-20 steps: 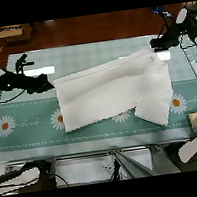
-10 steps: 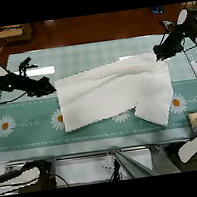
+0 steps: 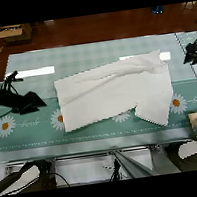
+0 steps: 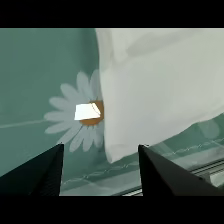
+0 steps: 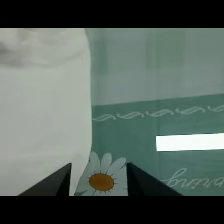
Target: Fold the shirts.
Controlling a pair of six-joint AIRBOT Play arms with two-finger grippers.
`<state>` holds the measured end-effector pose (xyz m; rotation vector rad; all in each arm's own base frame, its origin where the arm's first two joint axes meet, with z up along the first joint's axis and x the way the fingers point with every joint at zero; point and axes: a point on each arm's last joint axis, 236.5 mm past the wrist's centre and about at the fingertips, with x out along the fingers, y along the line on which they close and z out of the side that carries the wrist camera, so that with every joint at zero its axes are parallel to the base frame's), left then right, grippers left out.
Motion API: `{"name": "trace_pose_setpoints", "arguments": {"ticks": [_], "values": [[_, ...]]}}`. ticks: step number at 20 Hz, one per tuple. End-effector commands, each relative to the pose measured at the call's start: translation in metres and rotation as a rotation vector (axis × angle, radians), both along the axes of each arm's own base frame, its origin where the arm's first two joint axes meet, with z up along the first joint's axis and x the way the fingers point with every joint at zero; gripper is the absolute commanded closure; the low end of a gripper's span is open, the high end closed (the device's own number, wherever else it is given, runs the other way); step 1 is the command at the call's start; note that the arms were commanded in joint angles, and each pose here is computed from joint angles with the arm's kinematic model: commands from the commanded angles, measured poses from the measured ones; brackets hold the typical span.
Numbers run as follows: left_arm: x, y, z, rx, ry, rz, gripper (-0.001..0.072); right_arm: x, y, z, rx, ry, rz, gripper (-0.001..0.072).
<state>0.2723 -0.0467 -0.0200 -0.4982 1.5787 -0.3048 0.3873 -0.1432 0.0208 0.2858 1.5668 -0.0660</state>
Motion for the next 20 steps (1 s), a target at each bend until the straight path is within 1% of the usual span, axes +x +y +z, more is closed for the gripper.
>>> {"name": "trace_pose_setpoints", "arguments": {"ticks": [1,3,4,6,8,12,16,17,19,20], "values": [[-0.058,-0.020,-0.026,-0.103,0.128,-0.004,0.0166,-0.033,-0.008,-0.012,0.139,-0.009,-0.095,0.0265],[-0.067,-0.042,-0.038,-0.197,0.136,0.038,0.0166,-0.038,-0.006,-0.025,0.157,-0.016,-0.119,0.0267],[-0.068,-0.049,-0.044,-0.220,0.135,0.057,0.0166,-0.037,-0.002,-0.029,0.170,-0.026,-0.122,0.0267],[-0.081,-0.058,-0.058,-0.213,0.170,0.044,0.0166,-0.030,0.008,-0.030,0.215,-0.057,-0.125,0.0267],[-0.089,-0.066,-0.068,-0.202,0.193,0.024,0.0166,-0.026,0.010,-0.029,0.227,-0.074,-0.118,0.0267],[-0.082,-0.077,-0.083,-0.161,0.183,0.031,0.0166,-0.026,0.012,-0.029,0.232,-0.075,-0.113,0.0267],[-0.074,-0.108,-0.088,-0.207,0.178,0.035,0.0169,-0.024,0.011,-0.022,0.220,-0.099,-0.111,0.0267],[-0.078,-0.114,-0.091,-0.209,0.196,0.021,0.0235,-0.024,0.011,-0.019,0.217,-0.105,-0.111,0.0267],[-0.086,-0.119,-0.093,-0.213,0.219,-0.011,0.0577,-0.025,0.011,-0.017,0.214,-0.108,-0.110,0.0267],[-0.088,-0.120,-0.092,-0.220,0.217,-0.029,0.0666,-0.027,0.009,-0.018,0.205,-0.102,-0.103,0.0267]]}}
